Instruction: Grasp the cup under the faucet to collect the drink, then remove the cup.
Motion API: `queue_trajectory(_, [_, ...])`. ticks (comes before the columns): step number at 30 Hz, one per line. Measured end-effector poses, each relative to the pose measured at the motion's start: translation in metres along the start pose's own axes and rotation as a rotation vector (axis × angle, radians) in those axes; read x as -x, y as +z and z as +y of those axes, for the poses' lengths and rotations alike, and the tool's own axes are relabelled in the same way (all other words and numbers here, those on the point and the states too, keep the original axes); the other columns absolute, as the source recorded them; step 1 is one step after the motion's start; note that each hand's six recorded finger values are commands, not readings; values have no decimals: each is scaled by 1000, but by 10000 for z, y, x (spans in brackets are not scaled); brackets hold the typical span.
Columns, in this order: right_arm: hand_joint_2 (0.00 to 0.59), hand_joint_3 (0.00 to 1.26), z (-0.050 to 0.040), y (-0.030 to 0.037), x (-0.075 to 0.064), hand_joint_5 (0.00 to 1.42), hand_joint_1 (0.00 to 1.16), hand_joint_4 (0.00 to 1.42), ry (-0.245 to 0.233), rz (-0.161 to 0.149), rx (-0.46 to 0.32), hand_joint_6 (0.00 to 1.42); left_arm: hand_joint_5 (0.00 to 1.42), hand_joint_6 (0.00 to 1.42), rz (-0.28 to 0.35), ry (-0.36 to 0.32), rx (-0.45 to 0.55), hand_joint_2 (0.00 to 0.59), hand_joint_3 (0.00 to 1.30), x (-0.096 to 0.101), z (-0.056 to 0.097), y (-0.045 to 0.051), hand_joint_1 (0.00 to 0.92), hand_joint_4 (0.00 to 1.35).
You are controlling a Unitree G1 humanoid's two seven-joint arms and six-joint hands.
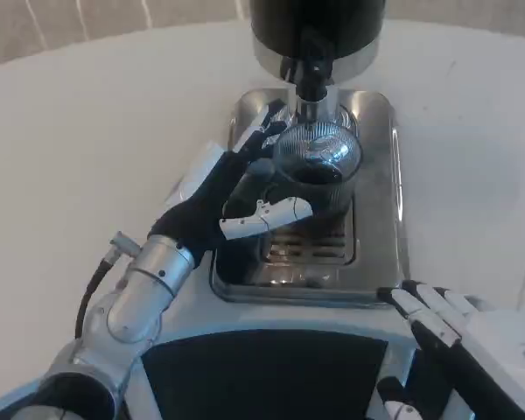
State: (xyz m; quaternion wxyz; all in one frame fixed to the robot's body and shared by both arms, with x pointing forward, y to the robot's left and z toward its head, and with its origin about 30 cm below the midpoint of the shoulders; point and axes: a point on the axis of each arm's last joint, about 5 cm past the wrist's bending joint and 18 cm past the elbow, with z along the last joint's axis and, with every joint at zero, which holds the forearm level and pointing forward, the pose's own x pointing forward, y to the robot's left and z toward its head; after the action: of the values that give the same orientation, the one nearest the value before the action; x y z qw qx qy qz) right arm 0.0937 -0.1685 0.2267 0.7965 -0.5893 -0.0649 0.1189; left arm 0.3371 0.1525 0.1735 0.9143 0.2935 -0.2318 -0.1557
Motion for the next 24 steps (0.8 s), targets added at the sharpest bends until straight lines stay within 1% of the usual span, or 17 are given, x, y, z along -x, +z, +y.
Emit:
queue_trajectory(5, [514,54,-19,26,-45,0,233,0,0,3,3,0,208,236,-10,-6,-2,54,0,3,7,2,382,53])
queue_trajectory(11, [514,54,-39,56,-94,0,228,0,3,0,-21,0,213,241,-41,-42,-5,54,0,6,5,15,382,60])
queue_trajectory(15, [514,54,-34,66,-104,0,226,0,8,5,-37,0,231,251,-50,-52,-6,54,0,7,7,18,382,72])
queue_trajectory(20, [517,54,-10,75,-99,0,224,0,27,11,-48,0,240,264,-59,-61,-8,54,0,7,2,23,382,85])
queue_trajectory(24, [521,57,7,87,-96,0,225,0,38,8,-52,0,242,268,-59,-62,-7,54,0,7,1,22,382,86])
